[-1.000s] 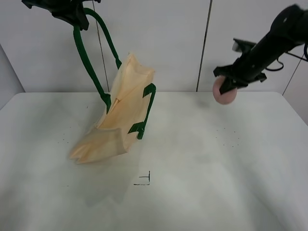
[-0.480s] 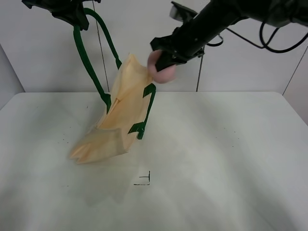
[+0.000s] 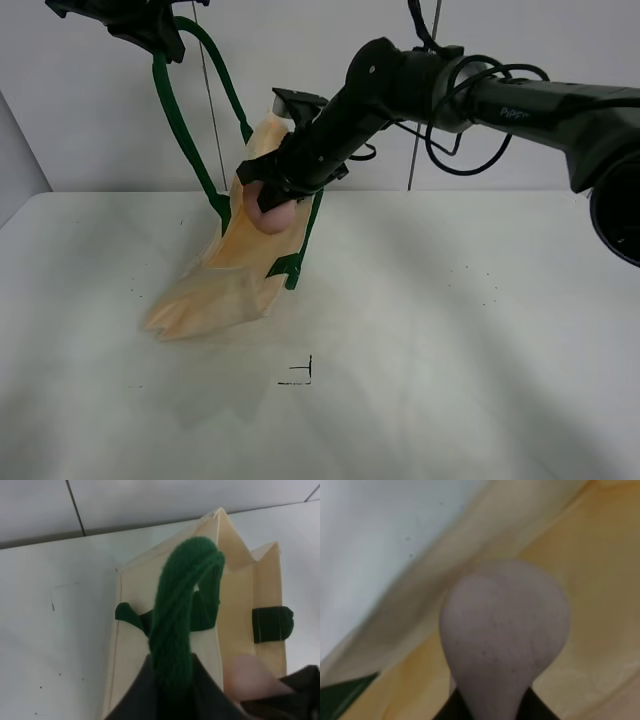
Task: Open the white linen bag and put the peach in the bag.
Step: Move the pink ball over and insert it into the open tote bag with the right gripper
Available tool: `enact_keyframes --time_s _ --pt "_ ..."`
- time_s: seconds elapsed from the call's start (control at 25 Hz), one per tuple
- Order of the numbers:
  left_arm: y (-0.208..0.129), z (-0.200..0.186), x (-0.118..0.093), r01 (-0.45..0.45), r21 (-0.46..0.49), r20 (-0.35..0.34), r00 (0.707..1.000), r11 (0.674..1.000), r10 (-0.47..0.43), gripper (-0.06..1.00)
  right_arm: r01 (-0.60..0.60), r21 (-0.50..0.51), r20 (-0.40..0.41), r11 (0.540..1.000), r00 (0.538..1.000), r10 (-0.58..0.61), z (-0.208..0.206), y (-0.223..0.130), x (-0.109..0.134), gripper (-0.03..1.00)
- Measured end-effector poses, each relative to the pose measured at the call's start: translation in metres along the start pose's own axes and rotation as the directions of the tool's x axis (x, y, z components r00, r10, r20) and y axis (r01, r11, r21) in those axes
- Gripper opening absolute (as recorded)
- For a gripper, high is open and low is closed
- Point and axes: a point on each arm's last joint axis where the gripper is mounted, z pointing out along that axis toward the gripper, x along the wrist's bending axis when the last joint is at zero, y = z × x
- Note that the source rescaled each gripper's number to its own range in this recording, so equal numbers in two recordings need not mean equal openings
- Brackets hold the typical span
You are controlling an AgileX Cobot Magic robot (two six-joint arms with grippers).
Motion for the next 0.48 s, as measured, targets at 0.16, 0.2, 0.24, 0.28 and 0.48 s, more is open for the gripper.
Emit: enact_keyframes --time_s 0.16,0.2,0.24,0.28,0.48 --pt "0.0 0.0 0.0 0.0 0.0 0.0 1.0 1.0 0.0 0.0 -0.008 -0.01 0.005 1.0 1.0 0.008 0.0053 -0.0003 -0.003 0.39" --pt "0.0 0.0 0.0 0.0 0.0 0.0 1.0 1.0 0.0 0.0 -0.008 -0.013 0.006 1.0 1.0 0.008 0.0059 -0.0001 -0.0033 0.61" --pt "0.0 0.0 0.0 0.0 0.0 0.0 1.0 1.0 0.0 0.0 -0.005 -0.015 0.007 1.0 1.0 0.005 0.0062 0.0 -0.0036 0.77" --pt "0.0 0.0 0.0 0.0 0.0 0.0 1.0 1.0 0.0 0.0 -0.002 -0.018 0.011 1.0 1.0 0.003 0.0064 0.0002 -0.004 0.86" --pt "0.0 0.0 -0.0001 -0.002 0.0 0.001 1.0 1.0 0.002 0.0 0.033 0.036 0.072 0.999 0.997 -0.035 0.0035 -0.0016 -0.0081 0.99"
